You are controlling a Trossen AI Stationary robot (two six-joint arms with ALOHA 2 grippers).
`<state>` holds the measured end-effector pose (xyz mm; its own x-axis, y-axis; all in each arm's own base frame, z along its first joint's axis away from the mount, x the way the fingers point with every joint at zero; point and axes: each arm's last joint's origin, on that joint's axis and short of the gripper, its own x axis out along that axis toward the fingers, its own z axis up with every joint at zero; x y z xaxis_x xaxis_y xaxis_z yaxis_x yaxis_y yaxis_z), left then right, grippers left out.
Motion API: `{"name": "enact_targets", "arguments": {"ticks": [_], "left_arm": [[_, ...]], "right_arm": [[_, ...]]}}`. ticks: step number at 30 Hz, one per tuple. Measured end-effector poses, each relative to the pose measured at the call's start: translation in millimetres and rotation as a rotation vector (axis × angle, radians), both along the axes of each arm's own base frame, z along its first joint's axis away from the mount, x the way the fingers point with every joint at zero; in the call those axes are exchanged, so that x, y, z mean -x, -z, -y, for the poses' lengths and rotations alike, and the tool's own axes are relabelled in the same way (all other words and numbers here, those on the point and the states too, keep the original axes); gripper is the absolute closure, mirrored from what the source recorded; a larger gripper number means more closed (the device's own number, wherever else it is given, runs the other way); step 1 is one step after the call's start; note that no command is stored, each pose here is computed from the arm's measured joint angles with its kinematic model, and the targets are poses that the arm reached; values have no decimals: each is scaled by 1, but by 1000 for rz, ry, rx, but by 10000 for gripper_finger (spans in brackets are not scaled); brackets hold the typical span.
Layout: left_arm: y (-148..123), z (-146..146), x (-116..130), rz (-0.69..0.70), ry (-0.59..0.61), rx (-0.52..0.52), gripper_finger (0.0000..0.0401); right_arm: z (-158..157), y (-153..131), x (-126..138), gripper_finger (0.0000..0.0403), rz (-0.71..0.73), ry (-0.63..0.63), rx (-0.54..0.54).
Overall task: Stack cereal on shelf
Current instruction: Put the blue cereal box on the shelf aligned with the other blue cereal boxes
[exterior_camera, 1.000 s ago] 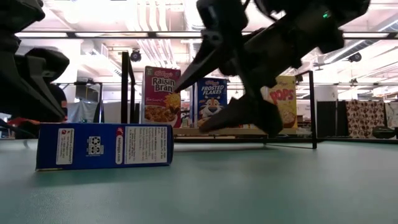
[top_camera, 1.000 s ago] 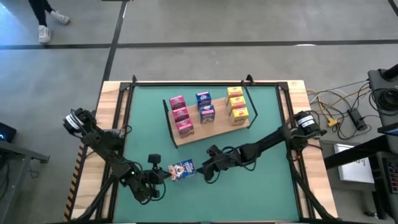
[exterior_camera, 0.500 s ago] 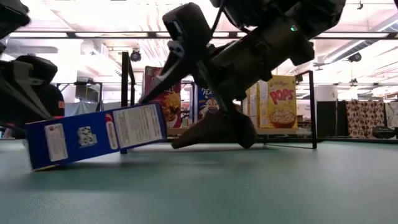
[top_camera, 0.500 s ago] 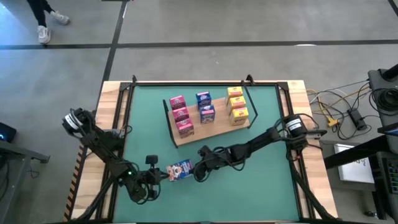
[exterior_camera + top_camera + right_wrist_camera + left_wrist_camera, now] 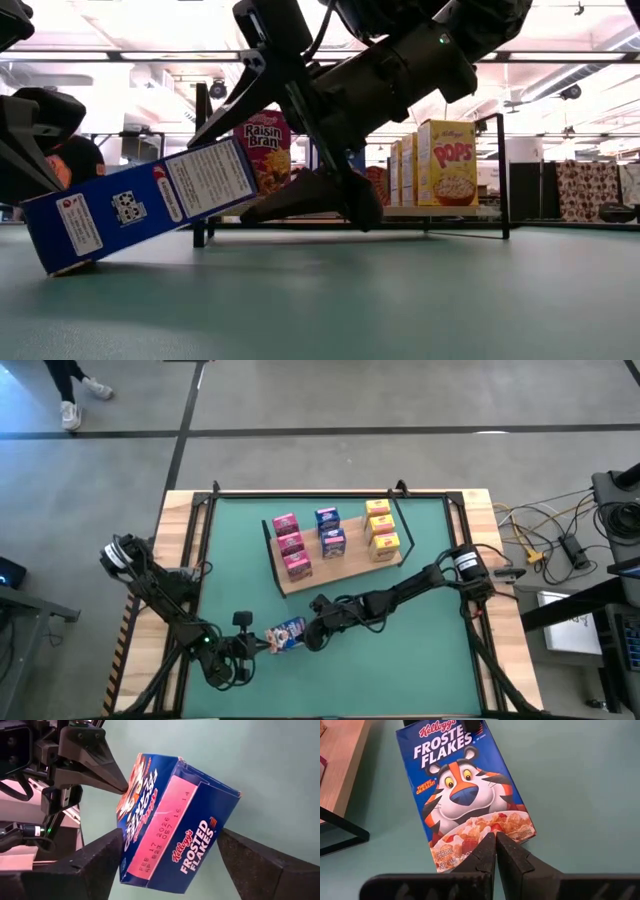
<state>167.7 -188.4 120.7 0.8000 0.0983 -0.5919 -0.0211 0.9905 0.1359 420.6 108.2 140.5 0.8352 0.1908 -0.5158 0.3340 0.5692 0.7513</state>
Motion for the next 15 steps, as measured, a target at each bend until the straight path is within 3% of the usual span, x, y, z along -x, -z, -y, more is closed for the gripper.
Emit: {"name": "enact_targets", "arguments": {"ticks": [6,15], "left_arm": [[0,1,1,3,0,4,401],[0,1,0,6,0,6,401]], "right_arm": [[2,0,-1,126,-5,-1,-21],[3,-1,-1,130,-3,-11,-18]]}}
